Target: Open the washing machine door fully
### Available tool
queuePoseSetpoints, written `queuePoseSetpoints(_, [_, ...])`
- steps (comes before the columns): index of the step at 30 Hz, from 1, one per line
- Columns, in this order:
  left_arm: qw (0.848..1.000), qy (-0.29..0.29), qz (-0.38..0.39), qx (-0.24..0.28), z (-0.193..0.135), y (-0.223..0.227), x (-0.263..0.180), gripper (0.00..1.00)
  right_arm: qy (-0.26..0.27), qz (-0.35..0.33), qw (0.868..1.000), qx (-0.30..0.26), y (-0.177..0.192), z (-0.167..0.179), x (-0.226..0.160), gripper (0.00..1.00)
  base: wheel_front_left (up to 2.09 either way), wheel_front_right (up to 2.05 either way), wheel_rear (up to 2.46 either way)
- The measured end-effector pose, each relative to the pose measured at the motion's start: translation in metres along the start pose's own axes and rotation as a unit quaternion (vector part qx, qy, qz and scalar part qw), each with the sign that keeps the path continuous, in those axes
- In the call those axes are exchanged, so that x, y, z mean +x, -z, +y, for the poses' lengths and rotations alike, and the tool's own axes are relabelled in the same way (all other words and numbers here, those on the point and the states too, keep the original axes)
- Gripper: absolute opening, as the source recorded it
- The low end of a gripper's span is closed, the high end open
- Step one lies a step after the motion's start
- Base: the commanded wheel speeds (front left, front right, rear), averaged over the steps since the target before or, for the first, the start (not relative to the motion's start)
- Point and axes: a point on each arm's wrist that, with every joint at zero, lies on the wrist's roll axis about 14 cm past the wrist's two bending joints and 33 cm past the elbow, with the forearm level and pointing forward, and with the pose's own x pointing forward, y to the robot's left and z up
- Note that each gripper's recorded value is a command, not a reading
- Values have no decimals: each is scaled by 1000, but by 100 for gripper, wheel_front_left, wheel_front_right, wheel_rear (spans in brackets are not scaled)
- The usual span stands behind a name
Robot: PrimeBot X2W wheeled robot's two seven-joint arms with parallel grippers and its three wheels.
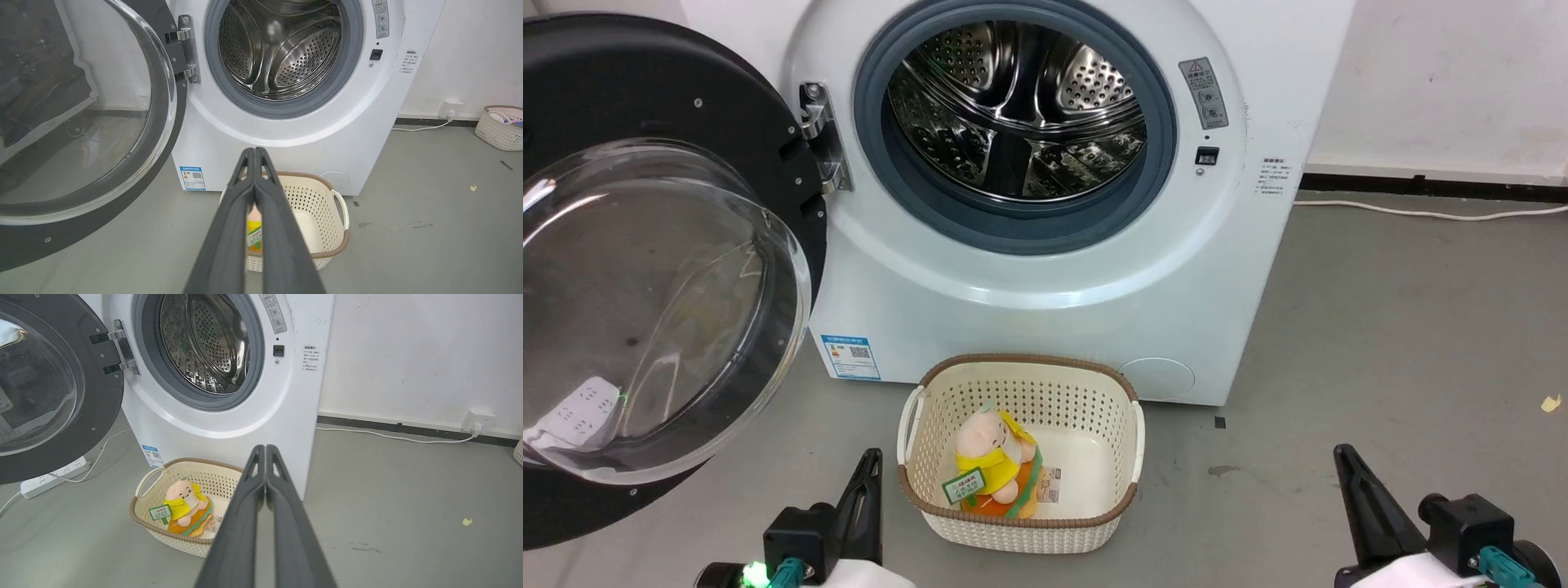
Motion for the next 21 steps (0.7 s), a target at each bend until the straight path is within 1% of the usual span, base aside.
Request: queuePoseSetpoints(21, [1000,-8,6,11,7,-4,8,0,-3,10,1000,-14,-2,1,7,0,0,0,0])
